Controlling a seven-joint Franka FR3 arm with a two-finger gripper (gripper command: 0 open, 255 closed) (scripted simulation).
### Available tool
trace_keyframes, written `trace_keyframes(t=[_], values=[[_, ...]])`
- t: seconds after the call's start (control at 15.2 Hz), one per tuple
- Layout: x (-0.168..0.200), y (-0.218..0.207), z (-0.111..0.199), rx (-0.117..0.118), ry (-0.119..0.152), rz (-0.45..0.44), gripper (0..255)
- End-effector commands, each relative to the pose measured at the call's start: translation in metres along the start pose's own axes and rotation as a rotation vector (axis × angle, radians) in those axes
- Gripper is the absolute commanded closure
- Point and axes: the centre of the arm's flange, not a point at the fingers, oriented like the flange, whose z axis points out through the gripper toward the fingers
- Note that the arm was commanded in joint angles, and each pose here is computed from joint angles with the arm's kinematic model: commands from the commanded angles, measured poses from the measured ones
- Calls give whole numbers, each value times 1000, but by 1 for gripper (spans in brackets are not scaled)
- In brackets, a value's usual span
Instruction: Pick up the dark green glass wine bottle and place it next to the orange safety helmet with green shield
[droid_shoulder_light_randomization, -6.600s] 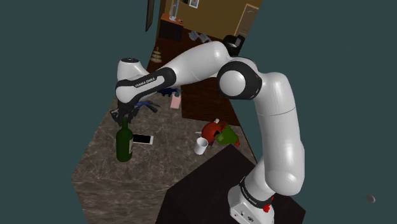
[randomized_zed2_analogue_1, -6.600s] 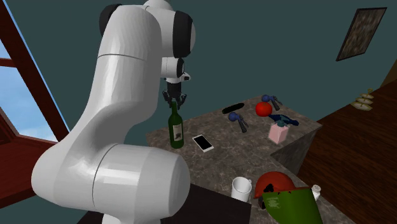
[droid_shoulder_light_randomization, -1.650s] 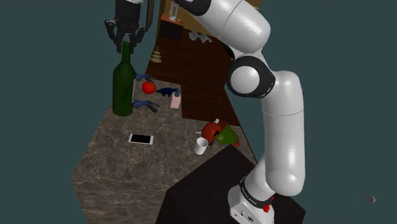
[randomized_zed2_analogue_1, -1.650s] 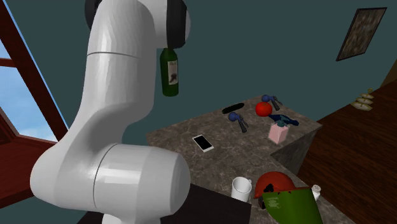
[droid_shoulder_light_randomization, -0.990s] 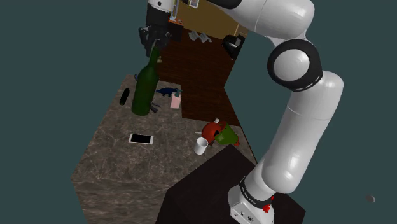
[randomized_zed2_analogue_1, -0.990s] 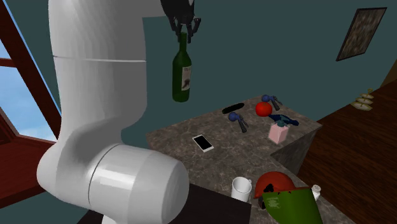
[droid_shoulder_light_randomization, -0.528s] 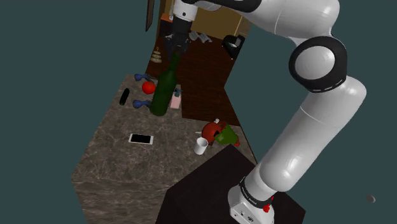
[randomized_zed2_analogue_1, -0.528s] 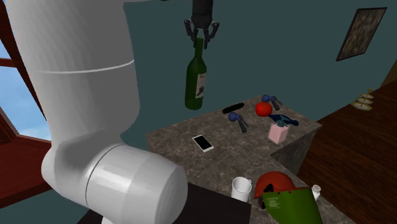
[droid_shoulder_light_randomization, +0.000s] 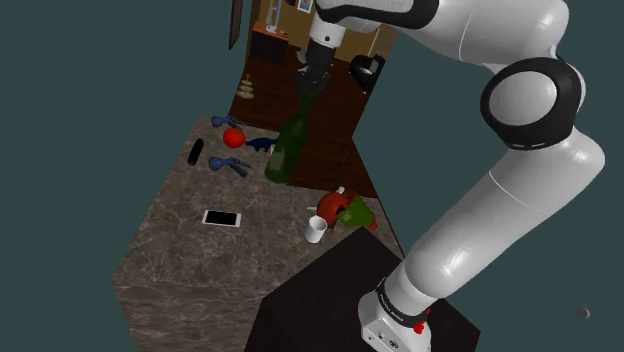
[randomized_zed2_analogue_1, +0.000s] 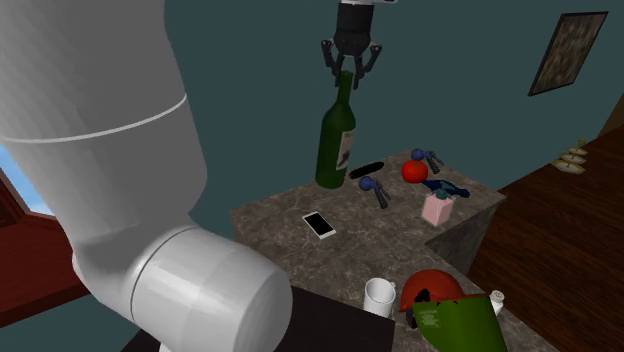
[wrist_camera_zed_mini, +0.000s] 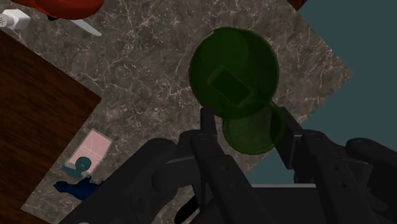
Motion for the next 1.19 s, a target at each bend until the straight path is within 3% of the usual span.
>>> trace_keyframes(t=[0.0, 1.12], values=[[-10, 25, 3, 0, 1, -1, 255], [-96, 232, 18, 0, 1, -1, 255]])
